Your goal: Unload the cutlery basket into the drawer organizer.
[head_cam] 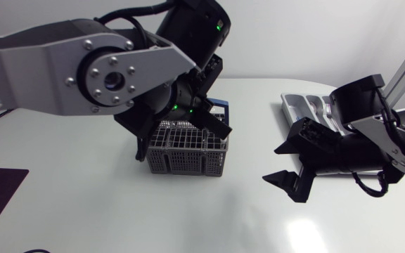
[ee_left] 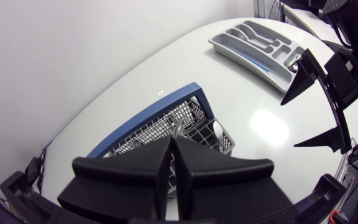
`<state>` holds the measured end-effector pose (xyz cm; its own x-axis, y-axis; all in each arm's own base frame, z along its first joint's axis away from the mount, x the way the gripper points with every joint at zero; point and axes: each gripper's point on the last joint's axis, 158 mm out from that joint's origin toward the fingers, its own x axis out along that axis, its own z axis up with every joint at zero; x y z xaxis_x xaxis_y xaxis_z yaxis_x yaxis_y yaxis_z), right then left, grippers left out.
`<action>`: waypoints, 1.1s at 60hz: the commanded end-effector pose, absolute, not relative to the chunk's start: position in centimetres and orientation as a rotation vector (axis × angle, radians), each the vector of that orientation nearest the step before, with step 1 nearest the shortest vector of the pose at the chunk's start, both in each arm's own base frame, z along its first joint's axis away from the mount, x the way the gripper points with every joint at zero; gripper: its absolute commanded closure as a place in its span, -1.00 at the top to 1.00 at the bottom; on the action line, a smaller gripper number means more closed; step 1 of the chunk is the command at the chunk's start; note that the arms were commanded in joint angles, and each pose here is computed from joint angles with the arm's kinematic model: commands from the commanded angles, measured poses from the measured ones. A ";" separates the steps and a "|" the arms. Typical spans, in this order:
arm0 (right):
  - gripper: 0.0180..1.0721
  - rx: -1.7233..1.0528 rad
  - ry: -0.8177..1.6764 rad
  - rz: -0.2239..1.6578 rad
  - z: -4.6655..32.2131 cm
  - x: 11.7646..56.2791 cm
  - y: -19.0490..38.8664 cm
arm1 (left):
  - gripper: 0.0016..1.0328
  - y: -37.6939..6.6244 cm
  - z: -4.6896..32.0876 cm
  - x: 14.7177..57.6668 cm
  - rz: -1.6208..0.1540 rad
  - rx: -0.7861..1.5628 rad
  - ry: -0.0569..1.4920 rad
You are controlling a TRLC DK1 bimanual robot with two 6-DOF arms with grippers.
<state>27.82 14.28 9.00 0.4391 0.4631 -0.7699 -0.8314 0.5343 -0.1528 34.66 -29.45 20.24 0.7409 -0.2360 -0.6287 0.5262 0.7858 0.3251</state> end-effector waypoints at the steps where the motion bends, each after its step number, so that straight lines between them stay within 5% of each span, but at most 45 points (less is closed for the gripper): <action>1: 0.87 -0.550 0.709 0.853 9.9 27.6 14.8 | -0.93 -28.9 21.0 34.2 -0.436 0.518 0.578; 25: 0.87 -0.521 0.573 0.855 13.8 27.2 16.5 | -0.93 -30.2 22.5 32.5 -0.562 0.403 0.582; 66: 0.79 -0.472 0.503 0.861 15.4 28.7 20.6 | -0.93 -34.7 18.7 30.4 -0.802 0.167 0.818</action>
<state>27.99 19.80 14.73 0.5402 0.5863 -0.6036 -0.8144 0.5450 -0.1993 29.88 -34.19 18.62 0.4288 -0.5641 -0.7056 0.7133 0.6907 -0.1187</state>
